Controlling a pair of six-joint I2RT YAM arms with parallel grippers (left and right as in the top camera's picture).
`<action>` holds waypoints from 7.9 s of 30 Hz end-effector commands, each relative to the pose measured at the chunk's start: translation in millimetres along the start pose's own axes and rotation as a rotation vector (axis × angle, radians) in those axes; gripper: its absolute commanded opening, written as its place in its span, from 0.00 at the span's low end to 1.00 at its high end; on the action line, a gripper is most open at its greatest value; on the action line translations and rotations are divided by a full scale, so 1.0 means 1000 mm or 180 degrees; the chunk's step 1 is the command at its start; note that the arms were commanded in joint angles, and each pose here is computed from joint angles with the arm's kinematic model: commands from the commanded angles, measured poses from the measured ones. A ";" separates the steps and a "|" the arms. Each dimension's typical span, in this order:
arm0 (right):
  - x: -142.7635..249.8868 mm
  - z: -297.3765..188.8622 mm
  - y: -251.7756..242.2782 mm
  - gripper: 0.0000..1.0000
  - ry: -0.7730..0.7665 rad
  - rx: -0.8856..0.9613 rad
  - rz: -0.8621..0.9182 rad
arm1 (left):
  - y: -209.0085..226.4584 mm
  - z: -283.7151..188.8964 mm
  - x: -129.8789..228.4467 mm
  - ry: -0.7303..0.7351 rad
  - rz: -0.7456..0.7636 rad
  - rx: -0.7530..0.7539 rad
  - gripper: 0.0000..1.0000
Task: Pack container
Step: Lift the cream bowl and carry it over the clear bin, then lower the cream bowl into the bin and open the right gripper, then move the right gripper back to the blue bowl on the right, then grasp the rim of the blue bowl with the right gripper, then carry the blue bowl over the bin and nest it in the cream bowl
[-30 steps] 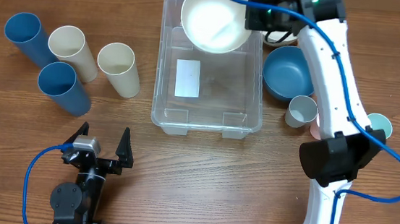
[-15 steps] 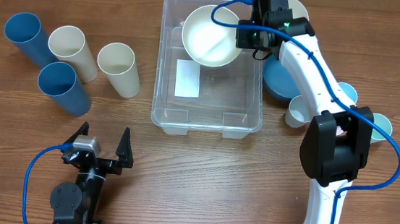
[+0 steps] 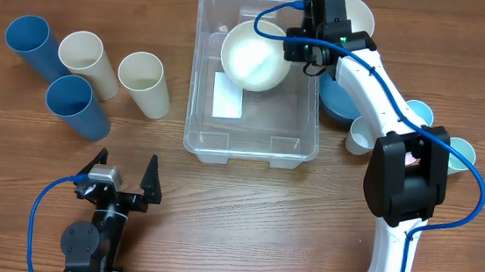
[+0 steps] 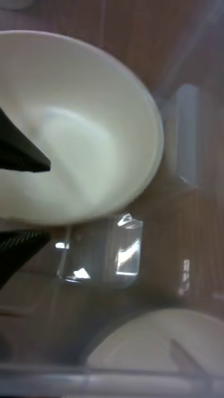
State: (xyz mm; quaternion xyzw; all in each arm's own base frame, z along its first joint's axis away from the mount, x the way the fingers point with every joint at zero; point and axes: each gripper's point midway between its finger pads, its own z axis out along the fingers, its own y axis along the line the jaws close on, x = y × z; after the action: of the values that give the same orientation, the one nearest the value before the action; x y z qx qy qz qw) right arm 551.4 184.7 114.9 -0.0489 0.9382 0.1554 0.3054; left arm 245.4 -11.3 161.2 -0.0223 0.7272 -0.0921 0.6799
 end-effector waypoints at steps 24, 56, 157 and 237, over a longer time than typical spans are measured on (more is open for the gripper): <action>0.092 -0.094 0.110 0.30 0.1568 -0.0681 -0.0645 | 0.001 0.000 0.000 -0.0013 -0.0021 0.0006 1.00; 0.111 0.005 0.069 0.28 0.1121 0.0006 -0.0955 | 0.001 0.000 0.000 -0.0013 -0.0021 0.0006 1.00; 0.091 -0.068 -0.255 0.04 0.1467 0.1420 0.1225 | 0.001 0.000 0.000 -0.0013 -0.0021 0.0006 1.00; -0.026 -0.029 0.043 0.04 0.0328 0.0164 -0.0479 | 0.001 0.000 0.000 -0.0013 -0.0021 0.0006 1.00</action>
State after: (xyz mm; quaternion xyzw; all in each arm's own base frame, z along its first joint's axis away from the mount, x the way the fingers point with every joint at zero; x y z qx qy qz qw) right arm 548.1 215.0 157.6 -0.1206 0.9524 0.0975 0.2625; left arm 245.4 -11.3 161.3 -0.0222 0.7271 -0.0921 0.6800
